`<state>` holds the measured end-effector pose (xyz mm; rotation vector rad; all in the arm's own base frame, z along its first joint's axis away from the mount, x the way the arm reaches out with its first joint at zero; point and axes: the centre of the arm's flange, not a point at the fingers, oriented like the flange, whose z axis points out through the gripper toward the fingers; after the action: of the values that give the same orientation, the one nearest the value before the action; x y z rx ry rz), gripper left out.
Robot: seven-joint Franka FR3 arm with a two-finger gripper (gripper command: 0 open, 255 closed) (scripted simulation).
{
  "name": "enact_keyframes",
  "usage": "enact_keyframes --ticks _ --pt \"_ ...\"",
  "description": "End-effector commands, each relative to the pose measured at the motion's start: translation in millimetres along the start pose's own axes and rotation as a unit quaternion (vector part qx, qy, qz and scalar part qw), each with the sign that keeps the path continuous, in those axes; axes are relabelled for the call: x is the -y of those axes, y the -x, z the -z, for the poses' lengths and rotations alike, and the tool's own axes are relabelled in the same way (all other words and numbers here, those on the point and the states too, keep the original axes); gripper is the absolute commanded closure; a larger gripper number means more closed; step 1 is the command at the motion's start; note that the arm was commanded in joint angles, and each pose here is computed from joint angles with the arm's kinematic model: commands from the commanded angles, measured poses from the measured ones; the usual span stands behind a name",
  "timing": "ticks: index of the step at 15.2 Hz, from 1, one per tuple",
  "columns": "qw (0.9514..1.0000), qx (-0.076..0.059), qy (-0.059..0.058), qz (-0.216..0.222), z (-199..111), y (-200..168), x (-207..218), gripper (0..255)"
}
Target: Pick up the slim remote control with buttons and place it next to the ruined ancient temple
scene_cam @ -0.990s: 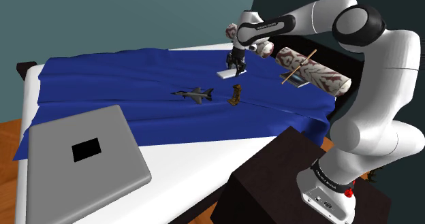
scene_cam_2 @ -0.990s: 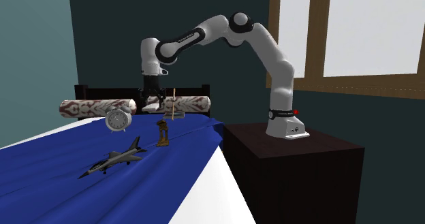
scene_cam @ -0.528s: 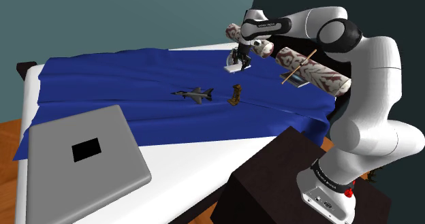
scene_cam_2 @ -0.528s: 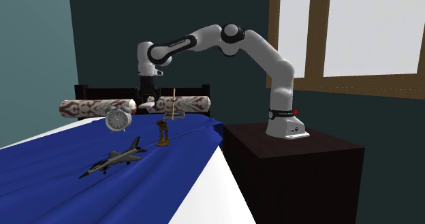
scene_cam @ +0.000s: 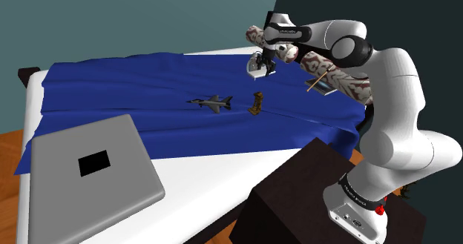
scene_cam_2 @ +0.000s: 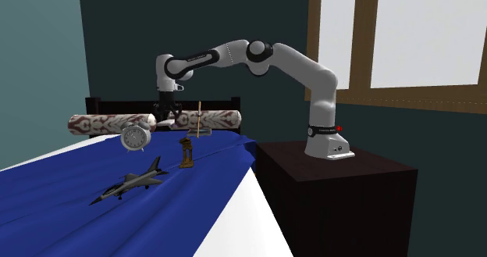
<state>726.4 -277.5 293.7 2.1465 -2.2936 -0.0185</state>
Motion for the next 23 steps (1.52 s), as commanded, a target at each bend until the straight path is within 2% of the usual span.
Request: enact_keyframes --ticks 1,23 --pt "1.0000 0.000 0.000 0.000 -9.0 -0.8 -0.2 255" --pt "1.0000 0.000 0.000 0.000 -125.1 -1.7 0.9 255"
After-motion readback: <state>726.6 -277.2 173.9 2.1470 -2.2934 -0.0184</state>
